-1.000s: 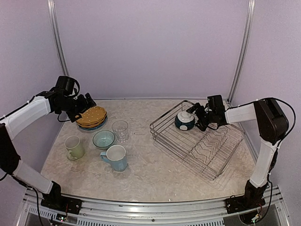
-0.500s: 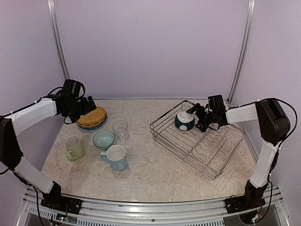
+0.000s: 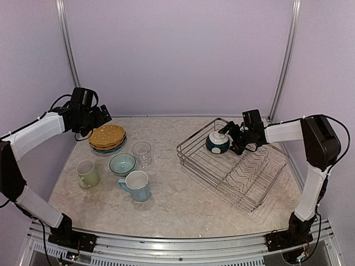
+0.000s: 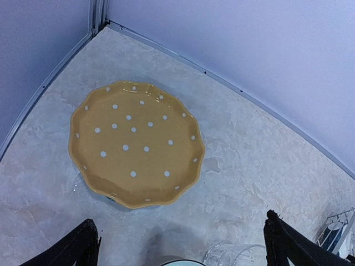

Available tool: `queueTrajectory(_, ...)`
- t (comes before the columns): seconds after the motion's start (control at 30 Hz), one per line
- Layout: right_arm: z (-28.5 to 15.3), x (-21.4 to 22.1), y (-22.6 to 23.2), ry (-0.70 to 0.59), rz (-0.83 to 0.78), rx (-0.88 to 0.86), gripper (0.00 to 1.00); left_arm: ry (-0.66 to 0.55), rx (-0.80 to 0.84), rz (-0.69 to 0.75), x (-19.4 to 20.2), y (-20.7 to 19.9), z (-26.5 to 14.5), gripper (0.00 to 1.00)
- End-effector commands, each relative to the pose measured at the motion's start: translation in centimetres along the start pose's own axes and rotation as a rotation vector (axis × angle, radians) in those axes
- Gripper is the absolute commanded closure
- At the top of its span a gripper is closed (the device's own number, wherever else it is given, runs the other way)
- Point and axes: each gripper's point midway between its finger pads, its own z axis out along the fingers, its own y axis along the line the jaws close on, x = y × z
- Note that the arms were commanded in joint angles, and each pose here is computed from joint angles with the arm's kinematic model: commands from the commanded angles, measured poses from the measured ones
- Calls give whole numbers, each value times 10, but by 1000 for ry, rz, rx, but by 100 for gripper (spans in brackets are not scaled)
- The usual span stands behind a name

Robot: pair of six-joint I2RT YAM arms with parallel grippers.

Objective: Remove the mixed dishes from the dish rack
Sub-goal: Grab the bowl from the dish rack.

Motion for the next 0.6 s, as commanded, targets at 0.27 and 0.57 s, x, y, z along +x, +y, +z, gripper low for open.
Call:
queueTrajectory(0.27, 11, 19, 29, 61, -7, -190, 0, -69, 37, -1, -24, -11, -26, 1)
queueTrajectory(0.57, -21, 10, 24, 14, -148, 75, 0, -92, 125, 38, -28, -30, -61, 1)
